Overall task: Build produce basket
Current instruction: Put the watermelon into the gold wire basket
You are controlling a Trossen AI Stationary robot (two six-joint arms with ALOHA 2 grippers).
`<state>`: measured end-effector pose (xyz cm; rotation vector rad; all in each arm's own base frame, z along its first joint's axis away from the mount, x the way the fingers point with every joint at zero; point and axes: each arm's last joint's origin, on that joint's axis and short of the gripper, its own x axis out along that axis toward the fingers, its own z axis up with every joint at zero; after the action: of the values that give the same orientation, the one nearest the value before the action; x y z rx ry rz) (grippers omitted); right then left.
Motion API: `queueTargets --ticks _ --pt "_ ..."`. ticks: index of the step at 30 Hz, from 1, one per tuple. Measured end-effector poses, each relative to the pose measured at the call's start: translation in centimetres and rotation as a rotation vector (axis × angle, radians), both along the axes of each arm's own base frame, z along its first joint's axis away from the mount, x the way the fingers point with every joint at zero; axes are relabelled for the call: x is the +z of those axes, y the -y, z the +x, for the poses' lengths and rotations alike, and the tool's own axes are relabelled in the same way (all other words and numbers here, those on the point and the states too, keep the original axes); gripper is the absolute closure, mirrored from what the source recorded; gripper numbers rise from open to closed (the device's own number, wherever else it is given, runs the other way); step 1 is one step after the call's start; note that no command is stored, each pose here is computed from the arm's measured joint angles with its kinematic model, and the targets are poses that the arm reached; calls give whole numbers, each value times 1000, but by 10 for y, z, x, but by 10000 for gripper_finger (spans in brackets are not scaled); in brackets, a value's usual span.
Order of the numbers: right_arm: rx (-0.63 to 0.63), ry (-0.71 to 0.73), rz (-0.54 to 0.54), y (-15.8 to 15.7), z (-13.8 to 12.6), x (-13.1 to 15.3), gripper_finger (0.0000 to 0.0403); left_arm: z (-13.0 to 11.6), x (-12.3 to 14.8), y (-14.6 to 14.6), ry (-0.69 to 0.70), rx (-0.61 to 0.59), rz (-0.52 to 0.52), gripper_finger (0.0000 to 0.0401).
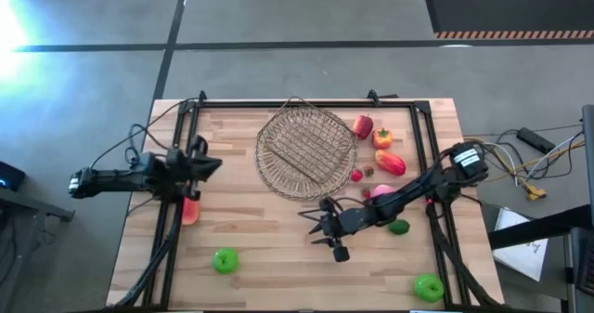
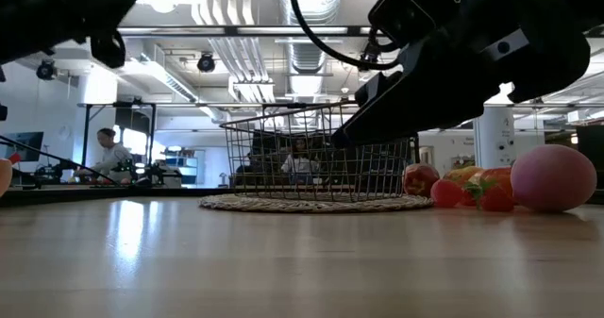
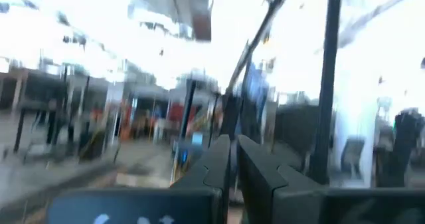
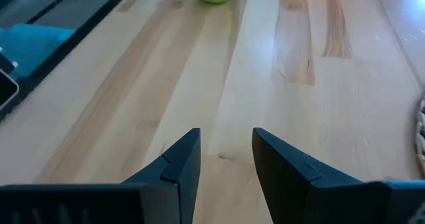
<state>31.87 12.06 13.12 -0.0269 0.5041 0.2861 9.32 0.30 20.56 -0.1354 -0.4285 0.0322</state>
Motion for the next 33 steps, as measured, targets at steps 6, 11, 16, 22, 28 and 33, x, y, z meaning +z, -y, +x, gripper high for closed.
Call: queueTargets --ticks 6,11,16,22,28,33 --pt "8 -2 -17 2 -5 10 275 1 10 2 52 -107 -82 390" --pt "22 20 -40 2 -5 13 275 16 18 4 -51 -140 -113 390" --pt "24 22 -43 2 -5 13 275 44 29 9 -263 -160 -179 390" --pt "26 21 -47 2 -6 12 275 79 44 18 -684 -67 -334 390" --pt "28 12 -52 3 -8 9 275 99 57 34 -1103 8 -478 390" --pt "28 -2 -57 4 -11 5 275 99 60 56 -1342 65 -587 390"
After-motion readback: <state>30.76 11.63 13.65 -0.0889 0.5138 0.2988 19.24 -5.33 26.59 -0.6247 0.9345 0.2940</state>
